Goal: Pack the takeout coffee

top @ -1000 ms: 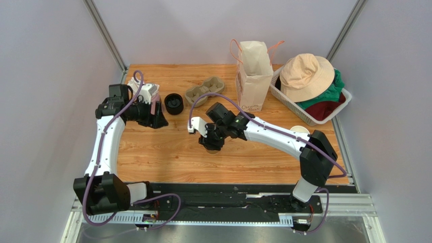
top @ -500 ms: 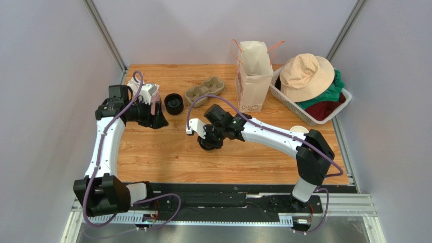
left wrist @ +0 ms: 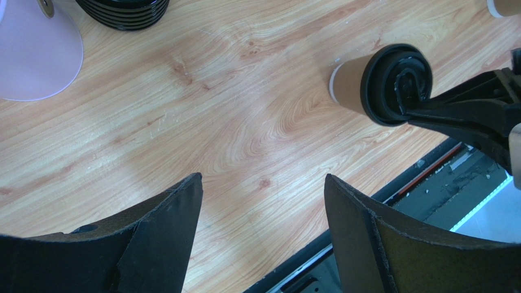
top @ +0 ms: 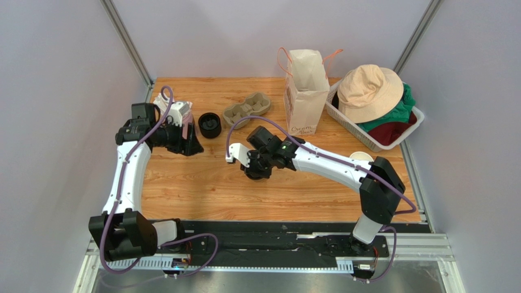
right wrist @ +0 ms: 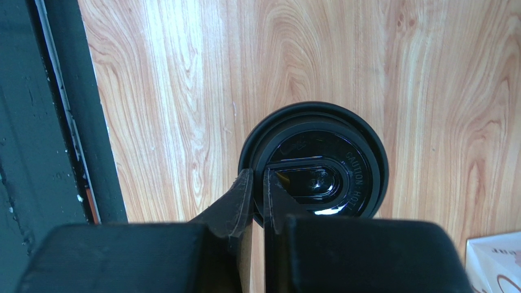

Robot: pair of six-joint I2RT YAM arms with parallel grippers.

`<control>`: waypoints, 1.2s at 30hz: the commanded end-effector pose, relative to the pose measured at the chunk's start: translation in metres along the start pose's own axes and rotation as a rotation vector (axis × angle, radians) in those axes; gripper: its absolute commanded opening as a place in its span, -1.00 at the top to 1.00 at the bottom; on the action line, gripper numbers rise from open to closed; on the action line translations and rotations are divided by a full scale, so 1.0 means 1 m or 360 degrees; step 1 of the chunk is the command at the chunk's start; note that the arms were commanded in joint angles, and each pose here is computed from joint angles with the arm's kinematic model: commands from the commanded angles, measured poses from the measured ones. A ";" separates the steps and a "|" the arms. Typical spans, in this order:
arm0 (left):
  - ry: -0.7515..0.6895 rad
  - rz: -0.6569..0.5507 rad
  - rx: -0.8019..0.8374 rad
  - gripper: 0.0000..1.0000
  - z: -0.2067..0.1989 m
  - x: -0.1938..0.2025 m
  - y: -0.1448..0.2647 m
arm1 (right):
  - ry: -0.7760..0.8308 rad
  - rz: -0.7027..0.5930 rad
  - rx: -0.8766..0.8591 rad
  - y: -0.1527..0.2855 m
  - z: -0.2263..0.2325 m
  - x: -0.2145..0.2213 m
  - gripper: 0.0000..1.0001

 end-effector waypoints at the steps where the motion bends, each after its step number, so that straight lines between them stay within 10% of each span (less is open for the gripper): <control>1: -0.0074 -0.0060 0.0022 -0.63 -0.001 -0.003 0.003 | 0.0025 -0.0057 0.0107 0.035 -0.004 -0.005 0.99; 36: -0.0075 -0.0064 0.0054 -0.62 -0.002 -0.001 0.001 | -0.0632 -0.0021 0.0396 0.141 -0.026 0.156 0.96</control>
Point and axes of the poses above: each gripper's point midway between its finger pads, its own y axis back along the fingers, its own z axis along the line the jaws close on, x = y × z, the point moved 10 cm from there along y, back along the fingers, and after that the axes turned 1 degree about y, right-handed, at the moved point
